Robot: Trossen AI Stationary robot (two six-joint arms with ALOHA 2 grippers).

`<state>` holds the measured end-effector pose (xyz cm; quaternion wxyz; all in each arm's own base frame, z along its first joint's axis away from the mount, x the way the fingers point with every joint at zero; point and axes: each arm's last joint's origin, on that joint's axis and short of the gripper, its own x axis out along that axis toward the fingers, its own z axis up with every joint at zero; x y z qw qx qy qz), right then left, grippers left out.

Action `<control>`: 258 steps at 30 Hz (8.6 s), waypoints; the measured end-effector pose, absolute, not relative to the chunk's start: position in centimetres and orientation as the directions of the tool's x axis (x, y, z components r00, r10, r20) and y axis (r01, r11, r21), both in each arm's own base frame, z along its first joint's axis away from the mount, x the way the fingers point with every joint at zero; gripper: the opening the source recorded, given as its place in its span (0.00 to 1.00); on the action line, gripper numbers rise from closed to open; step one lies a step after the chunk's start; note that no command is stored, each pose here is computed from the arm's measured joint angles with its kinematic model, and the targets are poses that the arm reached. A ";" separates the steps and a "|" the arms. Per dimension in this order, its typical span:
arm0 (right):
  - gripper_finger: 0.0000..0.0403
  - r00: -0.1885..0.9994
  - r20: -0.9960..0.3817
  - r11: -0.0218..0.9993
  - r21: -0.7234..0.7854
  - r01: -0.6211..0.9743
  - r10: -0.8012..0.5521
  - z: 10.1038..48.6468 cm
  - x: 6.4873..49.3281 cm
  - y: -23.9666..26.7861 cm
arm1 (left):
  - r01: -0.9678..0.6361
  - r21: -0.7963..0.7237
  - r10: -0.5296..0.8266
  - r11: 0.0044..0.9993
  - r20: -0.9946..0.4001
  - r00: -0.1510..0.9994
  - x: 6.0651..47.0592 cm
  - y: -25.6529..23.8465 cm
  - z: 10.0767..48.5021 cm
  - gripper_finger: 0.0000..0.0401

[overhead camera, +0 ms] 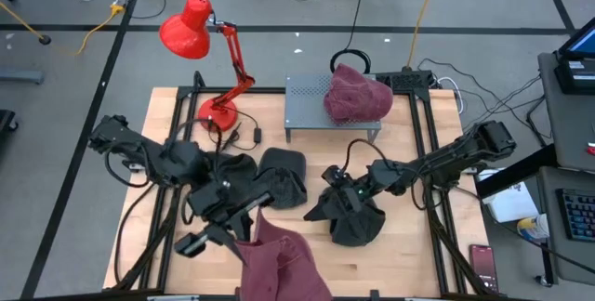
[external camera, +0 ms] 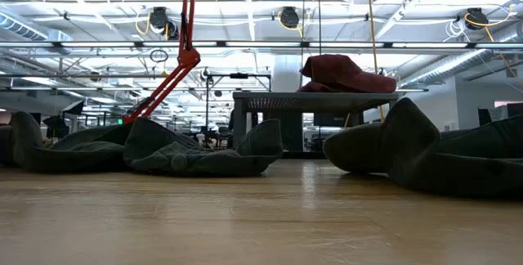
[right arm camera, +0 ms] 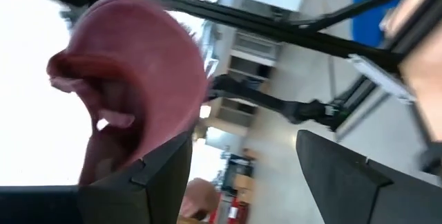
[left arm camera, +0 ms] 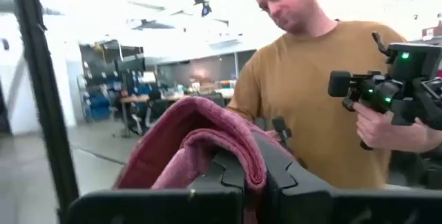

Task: Pick & Place hat
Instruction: Stack the red cap on the red cap on the shelf

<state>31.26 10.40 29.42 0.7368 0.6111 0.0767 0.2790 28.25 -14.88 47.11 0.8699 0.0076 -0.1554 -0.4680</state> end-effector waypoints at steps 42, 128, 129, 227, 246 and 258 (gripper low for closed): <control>0.62 0.825 0.456 -0.439 0.850 -0.292 0.334 31.7 30.4 10.4 | 0.683 0.089 -0.681 0.725 0.248 0.689 30.8 -9.0 46.9 0.01; 0.01 0.553 0.727 0.898 -0.427 -0.100 0.407 36.7 13.8 4.2 | 0.201 -0.967 -0.185 0.158 0.171 0.968 39.1 -10.0 39.6 0.72; 0.01 0.559 0.722 0.898 -0.428 -0.103 0.409 36.8 14.0 4.2 | 0.201 -0.967 -0.181 0.154 0.172 0.968 39.2 -10.0 39.6 0.71; 0.39 0.564 0.772 0.613 0.302 -0.730 0.292 36.8 13.9 6.5 | 0.026 0.271 -0.004 0.962 -0.080 0.997 32.7 -3.5 43.4 0.01; 0.39 0.491 0.818 0.699 0.161 -0.696 0.299 37.2 13.2 6.3 | 0.082 0.613 -0.031 0.786 -0.093 0.995 41.6 4.0 45.4 0.01; 0.39 0.490 0.812 0.701 0.148 -0.697 0.316 37.1 13.3 6.4 | 0.016 0.744 -0.019 0.668 -0.005 1.000 45.2 10.5 44.5 0.01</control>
